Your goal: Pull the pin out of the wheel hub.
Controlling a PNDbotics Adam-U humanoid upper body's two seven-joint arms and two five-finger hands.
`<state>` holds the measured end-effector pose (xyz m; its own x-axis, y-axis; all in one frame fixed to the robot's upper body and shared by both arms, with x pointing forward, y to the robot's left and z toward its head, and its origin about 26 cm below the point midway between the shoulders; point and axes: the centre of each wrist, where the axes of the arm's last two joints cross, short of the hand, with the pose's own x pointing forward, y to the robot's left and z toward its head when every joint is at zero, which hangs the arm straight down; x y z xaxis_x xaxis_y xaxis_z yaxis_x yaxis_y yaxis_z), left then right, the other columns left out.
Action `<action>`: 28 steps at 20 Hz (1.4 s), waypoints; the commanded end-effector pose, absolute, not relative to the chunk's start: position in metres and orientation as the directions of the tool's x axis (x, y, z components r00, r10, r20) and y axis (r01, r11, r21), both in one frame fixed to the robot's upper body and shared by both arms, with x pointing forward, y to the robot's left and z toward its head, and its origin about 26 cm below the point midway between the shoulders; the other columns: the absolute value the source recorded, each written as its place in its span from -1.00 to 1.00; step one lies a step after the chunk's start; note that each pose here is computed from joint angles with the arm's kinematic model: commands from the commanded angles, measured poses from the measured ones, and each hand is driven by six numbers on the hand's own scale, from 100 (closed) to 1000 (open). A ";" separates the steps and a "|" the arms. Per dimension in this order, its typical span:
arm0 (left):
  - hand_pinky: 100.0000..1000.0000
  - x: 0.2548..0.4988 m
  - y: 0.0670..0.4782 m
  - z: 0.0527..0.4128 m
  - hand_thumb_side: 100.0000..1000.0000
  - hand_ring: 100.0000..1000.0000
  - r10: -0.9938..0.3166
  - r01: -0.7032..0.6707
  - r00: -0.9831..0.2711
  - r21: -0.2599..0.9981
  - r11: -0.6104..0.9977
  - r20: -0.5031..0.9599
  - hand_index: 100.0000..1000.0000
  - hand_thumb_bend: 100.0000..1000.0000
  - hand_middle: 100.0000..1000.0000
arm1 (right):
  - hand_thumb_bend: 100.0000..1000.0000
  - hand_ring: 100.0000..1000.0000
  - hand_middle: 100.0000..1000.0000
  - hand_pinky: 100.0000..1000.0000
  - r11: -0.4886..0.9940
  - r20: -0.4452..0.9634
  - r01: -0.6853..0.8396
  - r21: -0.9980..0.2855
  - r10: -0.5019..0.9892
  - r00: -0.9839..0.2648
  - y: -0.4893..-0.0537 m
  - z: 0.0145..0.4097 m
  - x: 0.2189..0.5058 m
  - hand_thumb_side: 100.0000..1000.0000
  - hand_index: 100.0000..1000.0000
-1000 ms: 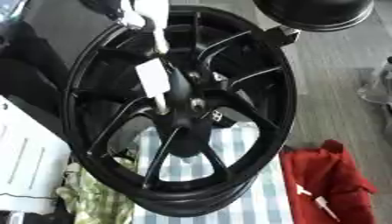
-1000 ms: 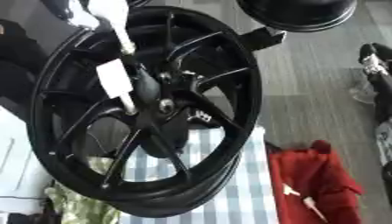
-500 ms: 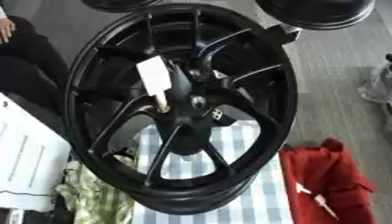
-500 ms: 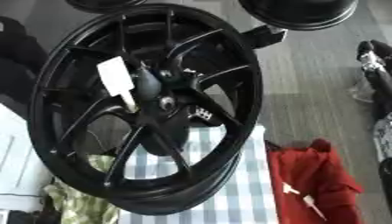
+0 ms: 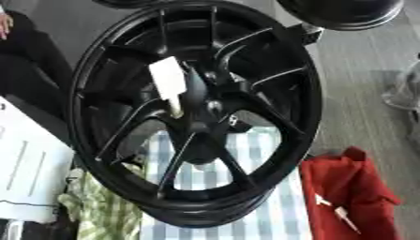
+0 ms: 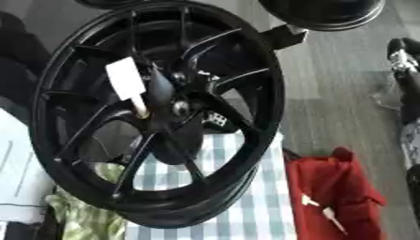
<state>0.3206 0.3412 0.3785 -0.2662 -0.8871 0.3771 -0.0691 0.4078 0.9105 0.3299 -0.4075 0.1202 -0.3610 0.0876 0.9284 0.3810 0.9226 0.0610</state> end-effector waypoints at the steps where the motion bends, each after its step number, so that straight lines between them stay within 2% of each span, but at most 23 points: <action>1: 0.39 0.308 0.368 0.380 -0.98 0.12 -0.901 -0.176 -0.178 0.888 0.425 0.395 -0.36 -1.00 -0.16 | -0.55 0.62 0.61 0.90 0.913 0.909 0.403 0.058 0.119 -0.400 -0.417 0.138 0.327 -0.36 0.56; 8: 0.40 0.314 0.396 0.320 -0.92 0.15 -0.873 -0.134 -0.027 0.863 0.486 0.488 -0.29 -1.00 -0.13 | -0.56 0.62 0.62 0.90 0.905 0.907 0.419 0.071 0.116 -0.405 -0.419 0.137 0.325 -0.35 0.56; 9: 0.41 0.316 0.398 0.311 -1.00 0.20 -0.868 -0.112 -0.011 0.862 0.495 0.497 -0.17 -0.95 -0.09 | -0.56 0.62 0.62 0.90 0.905 0.907 0.420 0.073 0.115 -0.406 -0.419 0.137 0.325 -0.34 0.56; 10: 0.42 0.317 0.400 0.302 -0.96 0.21 -0.864 -0.091 0.005 0.861 0.501 0.503 -0.14 -1.00 -0.07 | -0.56 0.62 0.62 0.90 0.904 0.907 0.420 0.074 0.114 -0.406 -0.419 0.136 0.325 -0.35 0.56; 11: 0.46 0.319 0.402 0.293 -0.76 0.35 -0.860 -0.067 0.020 0.859 0.508 0.510 0.17 -1.00 0.08 | -0.56 0.62 0.62 0.90 0.904 0.906 0.420 0.076 0.113 -0.407 -0.419 0.136 0.325 -0.35 0.56; 12: 0.55 0.320 0.403 0.286 -0.24 0.51 -0.860 -0.049 0.034 0.860 0.508 0.509 0.45 -0.55 0.32 | -0.56 0.62 0.62 0.90 0.904 0.906 0.420 0.077 0.112 -0.408 -0.419 0.136 0.325 -0.35 0.56; 13: 0.56 0.321 0.405 0.280 -0.16 0.53 -0.863 -0.037 0.046 0.865 0.501 0.502 0.49 -0.46 0.35 | -0.56 0.62 0.62 0.90 0.905 0.906 0.419 0.078 0.111 -0.408 -0.419 0.136 0.325 -0.35 0.56; 14: 0.59 0.323 0.406 0.275 0.14 0.57 -0.866 -0.029 0.058 0.868 0.496 0.497 0.59 -0.11 0.43 | -0.56 0.62 0.62 0.90 0.905 0.906 0.417 0.079 0.109 -0.409 -0.419 0.136 0.326 -0.35 0.56; 15: 0.59 0.324 0.408 0.270 0.25 0.58 -0.867 -0.022 0.071 0.870 0.493 0.493 0.64 0.11 0.44 | -0.57 0.62 0.62 0.90 0.906 0.906 0.416 0.079 0.108 -0.409 -0.418 0.136 0.326 -0.35 0.56; 16: 0.58 0.326 0.410 0.266 0.26 0.57 -0.868 -0.017 0.083 0.872 0.489 0.489 0.64 0.13 0.43 | -0.57 0.62 0.62 0.90 0.907 0.906 0.414 0.078 0.108 -0.408 -0.418 0.136 0.326 -0.35 0.56; 18: 0.58 0.328 0.410 0.262 0.28 0.57 -0.875 -0.011 0.096 0.880 0.476 0.474 0.64 0.16 0.43 | -0.57 0.62 0.62 0.90 0.908 0.907 0.411 0.077 0.108 -0.407 -0.417 0.136 0.326 -0.35 0.56; 24: 0.56 0.331 0.407 0.263 0.29 0.56 -0.875 -0.004 0.079 0.878 0.479 0.478 0.61 -0.02 0.42 | -0.57 0.62 0.62 0.91 0.910 0.906 0.407 0.078 0.106 -0.410 -0.416 0.137 0.327 -0.35 0.56; 25: 0.55 0.330 0.407 0.264 0.32 0.54 -0.871 -0.011 0.075 0.874 0.486 0.485 0.59 -0.20 0.40 | -0.57 0.62 0.62 0.91 0.911 0.906 0.406 0.077 0.106 -0.410 -0.416 0.137 0.327 -0.34 0.56; 26: 0.54 0.330 0.406 0.266 0.31 0.54 -0.865 -0.023 0.074 0.868 0.495 0.496 0.58 -0.26 0.39 | -0.57 0.62 0.62 0.91 0.911 0.906 0.405 0.077 0.106 -0.410 -0.416 0.137 0.327 -0.34 0.56; 27: 0.52 0.330 0.405 0.268 0.33 0.53 -0.858 -0.037 0.068 0.860 0.508 0.510 0.56 -0.50 0.38 | -0.58 0.62 0.62 0.90 0.911 0.906 0.405 0.077 0.106 -0.410 -0.416 0.137 0.327 -0.34 0.56; 28: 0.51 0.330 0.402 0.270 0.34 0.52 -0.845 -0.053 0.049 0.846 0.530 0.533 0.54 -0.57 0.37 | -0.58 0.62 0.62 0.90 0.911 0.906 0.404 0.077 0.106 -0.410 -0.416 0.137 0.327 -0.34 0.56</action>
